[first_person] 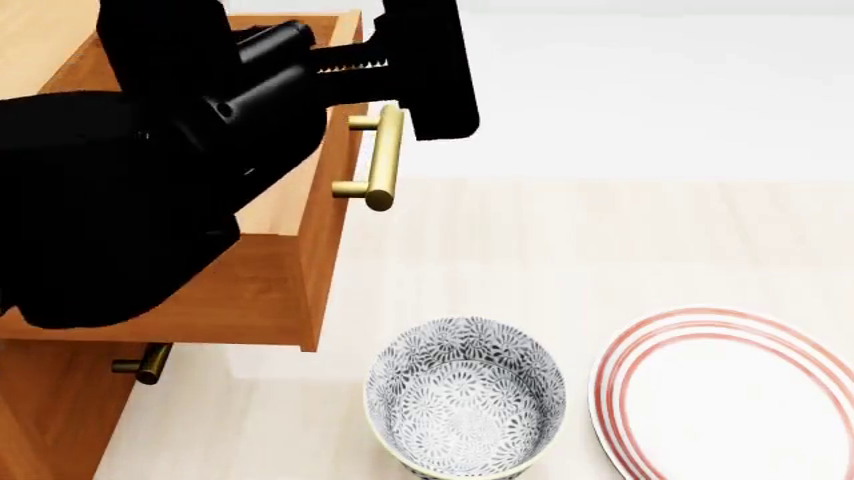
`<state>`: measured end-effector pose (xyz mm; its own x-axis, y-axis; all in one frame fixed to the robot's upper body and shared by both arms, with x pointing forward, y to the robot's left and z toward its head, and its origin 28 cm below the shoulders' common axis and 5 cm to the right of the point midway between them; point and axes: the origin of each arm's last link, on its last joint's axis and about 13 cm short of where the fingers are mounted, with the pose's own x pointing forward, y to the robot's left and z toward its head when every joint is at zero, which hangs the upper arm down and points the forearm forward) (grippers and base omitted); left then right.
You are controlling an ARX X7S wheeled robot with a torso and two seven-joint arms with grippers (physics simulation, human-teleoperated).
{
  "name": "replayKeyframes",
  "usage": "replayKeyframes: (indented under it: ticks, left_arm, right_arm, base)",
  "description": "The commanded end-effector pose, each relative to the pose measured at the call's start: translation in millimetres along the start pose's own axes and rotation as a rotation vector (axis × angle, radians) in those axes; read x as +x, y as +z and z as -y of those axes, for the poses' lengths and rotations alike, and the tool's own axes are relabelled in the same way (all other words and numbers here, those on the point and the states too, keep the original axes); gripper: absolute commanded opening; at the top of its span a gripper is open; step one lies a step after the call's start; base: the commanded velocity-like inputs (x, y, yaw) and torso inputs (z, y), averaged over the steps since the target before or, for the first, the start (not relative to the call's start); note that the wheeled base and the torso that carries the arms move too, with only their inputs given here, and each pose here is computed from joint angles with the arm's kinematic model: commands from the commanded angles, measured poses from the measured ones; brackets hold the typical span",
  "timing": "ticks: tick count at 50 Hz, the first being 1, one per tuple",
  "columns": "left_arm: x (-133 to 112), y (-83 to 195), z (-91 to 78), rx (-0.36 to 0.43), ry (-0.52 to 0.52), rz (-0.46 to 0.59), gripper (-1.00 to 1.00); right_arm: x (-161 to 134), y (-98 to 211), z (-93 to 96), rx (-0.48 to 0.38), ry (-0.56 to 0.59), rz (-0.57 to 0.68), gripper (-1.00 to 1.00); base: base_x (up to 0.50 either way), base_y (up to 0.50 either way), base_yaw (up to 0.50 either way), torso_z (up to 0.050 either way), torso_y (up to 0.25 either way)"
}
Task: Open the top drawer of the cabinet.
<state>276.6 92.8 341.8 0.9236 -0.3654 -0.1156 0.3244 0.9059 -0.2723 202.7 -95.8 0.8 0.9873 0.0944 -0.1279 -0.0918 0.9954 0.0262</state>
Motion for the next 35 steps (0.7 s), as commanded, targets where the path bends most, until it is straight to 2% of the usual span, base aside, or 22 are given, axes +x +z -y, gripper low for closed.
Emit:
replayKeyframes:
  ticks: [1,4,9,14,16,18,20,25,28,35]
  left_arm:
    - [-40.4,-23.7,2.6,0.146,-0.077,0.163,1.0]
    - [-48.8,-31.2,1.7,0.172,-0.095,0.18,1.0]
    - [-70.6,-44.4,3.7,0.273,-0.147,0.266,1.0]
    - [-83.5,-52.6,4.4,0.337,-0.15,0.341,1.0]
    - [-89.5,-57.3,4.3,0.373,-0.156,0.38,1.0]
    - [-95.0,-65.4,2.4,0.444,-0.141,0.445,1.0]
    - [-96.9,-73.3,-0.3,0.489,-0.127,0.495,1.0]
    - [-95.5,-99.4,-12.9,0.574,-0.086,0.529,1.0]
    - [-93.7,-108.2,-19.2,0.569,-0.073,0.532,1.0]
    - [-92.8,-129.1,-31.6,0.639,-0.032,0.596,1.0]
  right_arm:
    - [1.3,1.7,-1.9,0.004,0.009,0.012,1.0]
    - [1.0,1.1,-2.0,0.005,0.01,0.01,1.0]
    - [0.8,0.4,-2.6,0.003,0.014,0.008,1.0]
    - [0.1,1.0,-3.1,0.002,0.017,0.007,1.0]
    - [0.0,0.9,-3.2,0.002,0.017,0.007,1.0]
    - [0.3,0.2,-3.1,0.002,0.018,0.006,1.0]
    - [0.4,0.2,-3.4,0.002,0.019,0.005,1.0]
    - [0.4,0.6,-3.3,0.003,0.02,0.008,1.0]
    - [0.8,0.1,-3.5,0.002,0.021,0.008,1.0]
    - [1.7,0.0,-3.3,0.006,0.023,0.013,1.0]
  base:
    - [0.0,0.0,0.0,0.0,0.0]
    - [0.0,0.0,0.0,0.0,0.0]
    - [0.0,0.0,0.0,0.0,0.0]
    - [0.0,0.0,0.0,0.0,0.0]
    - [0.0,0.0,0.0,0.0,0.0]
    - [0.0,0.0,0.0,0.0,0.0]
    - [0.0,0.0,0.0,0.0,0.0]
    - [0.0,0.0,0.0,0.0,0.0]
    - [0.0,0.0,0.0,0.0,0.0]
    - [0.0,0.0,0.0,0.0,0.0]
